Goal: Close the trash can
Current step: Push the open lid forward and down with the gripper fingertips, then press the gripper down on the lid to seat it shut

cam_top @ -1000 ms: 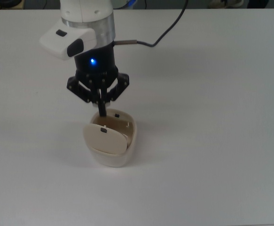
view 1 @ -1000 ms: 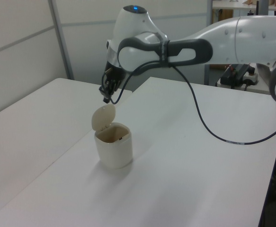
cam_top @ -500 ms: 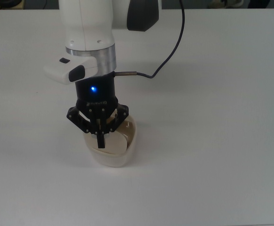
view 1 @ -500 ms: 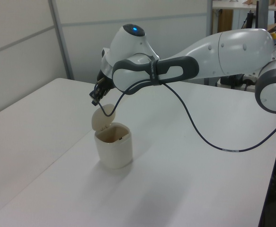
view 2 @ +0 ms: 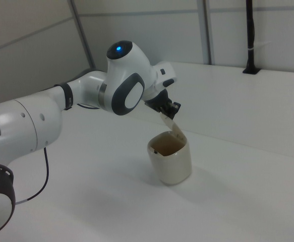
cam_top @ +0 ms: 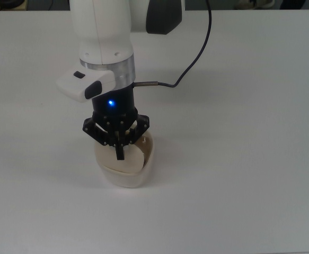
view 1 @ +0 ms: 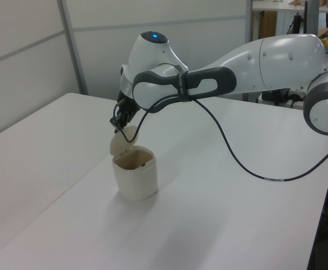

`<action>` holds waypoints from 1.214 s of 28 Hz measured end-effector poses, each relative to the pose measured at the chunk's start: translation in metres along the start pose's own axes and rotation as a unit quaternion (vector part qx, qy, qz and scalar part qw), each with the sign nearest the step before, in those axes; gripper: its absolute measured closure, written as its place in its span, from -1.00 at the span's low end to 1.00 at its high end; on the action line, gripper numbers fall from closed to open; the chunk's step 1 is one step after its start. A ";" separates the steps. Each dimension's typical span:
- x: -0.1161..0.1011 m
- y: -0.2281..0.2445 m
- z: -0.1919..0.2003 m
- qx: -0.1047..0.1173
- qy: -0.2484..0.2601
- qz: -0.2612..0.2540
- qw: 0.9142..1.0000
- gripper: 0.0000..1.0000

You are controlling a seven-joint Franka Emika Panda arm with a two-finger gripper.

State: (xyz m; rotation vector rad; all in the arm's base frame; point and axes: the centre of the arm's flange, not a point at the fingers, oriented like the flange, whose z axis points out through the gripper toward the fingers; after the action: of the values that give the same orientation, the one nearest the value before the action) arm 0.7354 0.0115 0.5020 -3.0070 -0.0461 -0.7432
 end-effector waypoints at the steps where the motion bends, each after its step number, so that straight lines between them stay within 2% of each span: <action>1: -0.001 0.000 0.000 0.001 -0.007 0.000 1.000 0.98; 14: -0.023 -0.004 -0.003 0.008 -0.109 -0.001 0.994 0.98; 34: -0.054 -0.008 0.035 0.010 -0.159 -0.003 0.987 0.98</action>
State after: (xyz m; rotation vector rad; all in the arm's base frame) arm 0.7038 0.0200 0.4463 -3.0744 -0.0736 -0.2536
